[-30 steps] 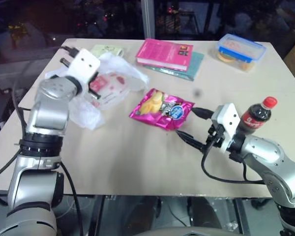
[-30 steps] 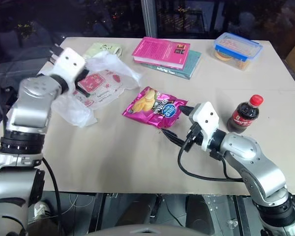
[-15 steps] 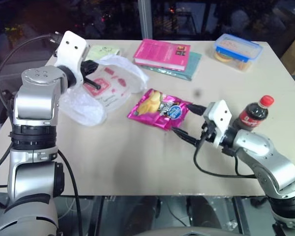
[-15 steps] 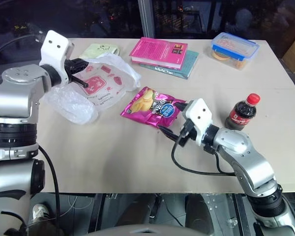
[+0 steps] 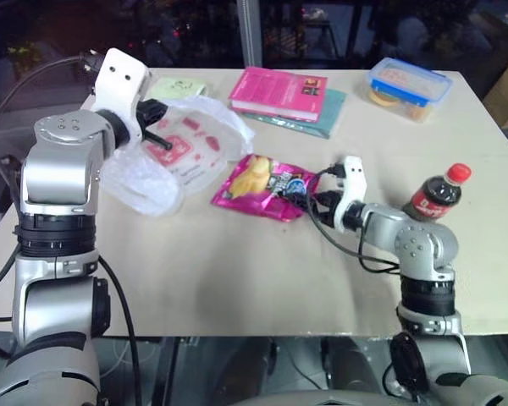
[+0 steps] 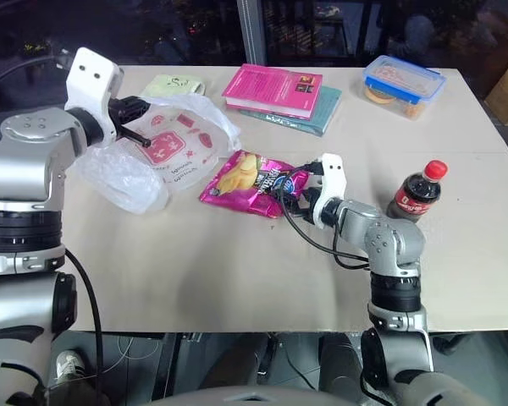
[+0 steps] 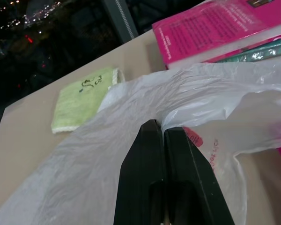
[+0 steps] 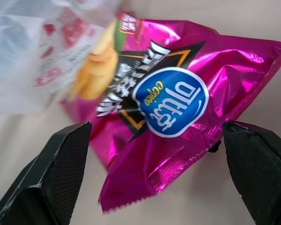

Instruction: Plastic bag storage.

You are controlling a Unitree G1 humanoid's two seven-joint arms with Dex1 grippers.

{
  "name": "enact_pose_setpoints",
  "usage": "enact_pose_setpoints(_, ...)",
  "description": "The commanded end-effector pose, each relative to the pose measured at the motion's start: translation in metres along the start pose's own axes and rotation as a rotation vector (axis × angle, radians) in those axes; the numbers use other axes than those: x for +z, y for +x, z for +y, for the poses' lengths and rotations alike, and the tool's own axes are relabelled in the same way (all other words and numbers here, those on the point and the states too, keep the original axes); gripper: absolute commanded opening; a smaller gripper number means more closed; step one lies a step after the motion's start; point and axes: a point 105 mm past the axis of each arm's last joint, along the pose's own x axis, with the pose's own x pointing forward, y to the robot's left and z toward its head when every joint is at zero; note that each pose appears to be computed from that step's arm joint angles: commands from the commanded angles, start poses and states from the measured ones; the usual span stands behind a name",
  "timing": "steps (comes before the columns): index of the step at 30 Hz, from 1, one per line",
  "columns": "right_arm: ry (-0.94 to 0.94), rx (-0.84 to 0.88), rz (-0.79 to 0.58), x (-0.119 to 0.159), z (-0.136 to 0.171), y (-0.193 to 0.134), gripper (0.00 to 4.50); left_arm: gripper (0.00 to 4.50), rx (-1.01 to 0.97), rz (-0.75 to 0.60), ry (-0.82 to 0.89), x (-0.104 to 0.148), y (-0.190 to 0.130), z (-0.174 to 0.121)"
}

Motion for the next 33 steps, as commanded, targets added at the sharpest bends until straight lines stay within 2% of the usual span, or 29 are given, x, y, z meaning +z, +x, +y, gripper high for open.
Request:
enact_pose_setpoints(1,-0.039,-0.041,0.034,-0.005,-0.007,0.016,3.72,0.00,0.059,-0.056,0.020,0.015,-0.010,0.013)
enact_pose_setpoints(4,-0.043,-0.055,0.044,-0.006,-0.012,0.018,2.57,0.00,0.073,-0.062,0.011,0.017,-0.013,0.016)
enact_pose_setpoints(9,-0.019,-0.014,0.021,-0.001,-0.008,0.016,0.17,0.00,0.046,-0.075,-0.029,0.021,-0.013,0.008)
enact_pose_setpoints(13,0.024,0.060,-0.031,0.007,-0.005,-0.005,0.08,0.00,-0.035,-0.101,-0.082,0.030,-0.009,-0.015)
enact_pose_setpoints(22,0.052,0.067,-0.102,0.001,-0.010,-0.092,0.08,0.00,-0.227,-0.196,-0.154,0.069,-0.006,-0.055)
enact_pose_setpoints(26,0.076,0.076,-0.150,0.001,-0.005,-0.109,0.08,0.00,-0.261,-0.188,-0.154,0.068,0.000,-0.065)
enact_pose_setpoints(30,0.083,0.158,-0.235,0.000,0.014,-0.133,0.08,0.00,-0.263,-0.178,-0.156,0.064,0.015,-0.074)
enact_pose_setpoints(33,0.080,0.117,-0.217,-0.005,0.011,-0.138,0.08,0.00,-0.262,-0.175,-0.149,0.061,0.021,-0.074)
